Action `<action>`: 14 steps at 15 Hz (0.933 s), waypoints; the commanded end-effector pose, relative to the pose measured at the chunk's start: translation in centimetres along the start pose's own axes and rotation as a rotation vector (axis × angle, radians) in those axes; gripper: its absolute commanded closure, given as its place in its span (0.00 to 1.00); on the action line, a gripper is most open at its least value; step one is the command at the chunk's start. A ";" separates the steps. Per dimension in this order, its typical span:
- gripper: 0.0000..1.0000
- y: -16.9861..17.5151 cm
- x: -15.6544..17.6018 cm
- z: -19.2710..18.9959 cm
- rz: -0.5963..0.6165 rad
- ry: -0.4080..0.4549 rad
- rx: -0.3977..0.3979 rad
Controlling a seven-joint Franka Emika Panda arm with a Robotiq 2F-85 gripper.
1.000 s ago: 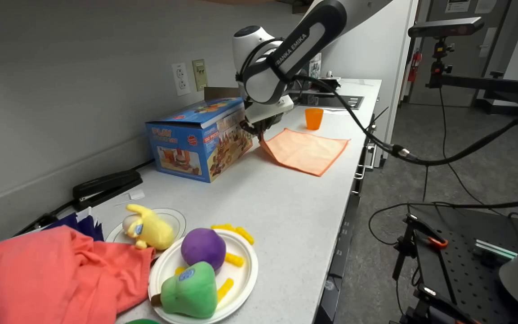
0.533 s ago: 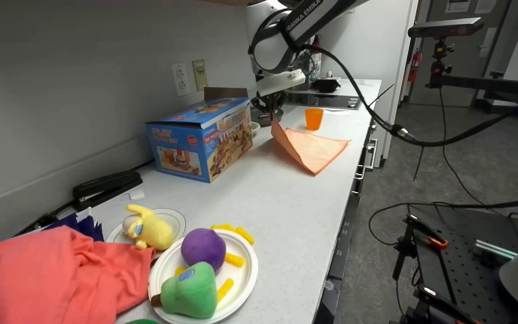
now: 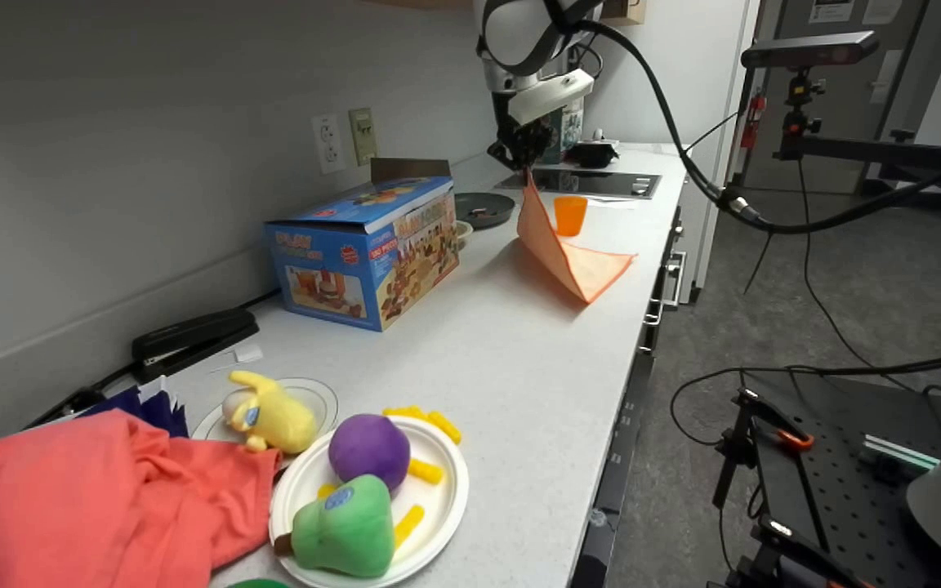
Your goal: Fold the orange towel
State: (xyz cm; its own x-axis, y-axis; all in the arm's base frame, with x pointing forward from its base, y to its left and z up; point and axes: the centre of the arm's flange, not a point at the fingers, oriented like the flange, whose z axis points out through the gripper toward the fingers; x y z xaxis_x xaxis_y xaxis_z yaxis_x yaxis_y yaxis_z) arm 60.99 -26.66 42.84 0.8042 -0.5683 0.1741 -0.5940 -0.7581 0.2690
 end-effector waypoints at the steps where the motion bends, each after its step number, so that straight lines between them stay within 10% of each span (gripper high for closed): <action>1: 1.00 1.8 -0.9 1.1 -0.015 0.042 0.087; 14: 1.00 2.3 -6.1 7.7 0.486 -0.034 0.233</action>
State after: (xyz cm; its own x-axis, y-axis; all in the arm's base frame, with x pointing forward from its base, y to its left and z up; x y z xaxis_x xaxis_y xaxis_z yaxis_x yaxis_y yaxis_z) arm 56.84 -27.16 34.02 0.4775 -0.8622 0.1693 -0.8753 -0.4836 0.0054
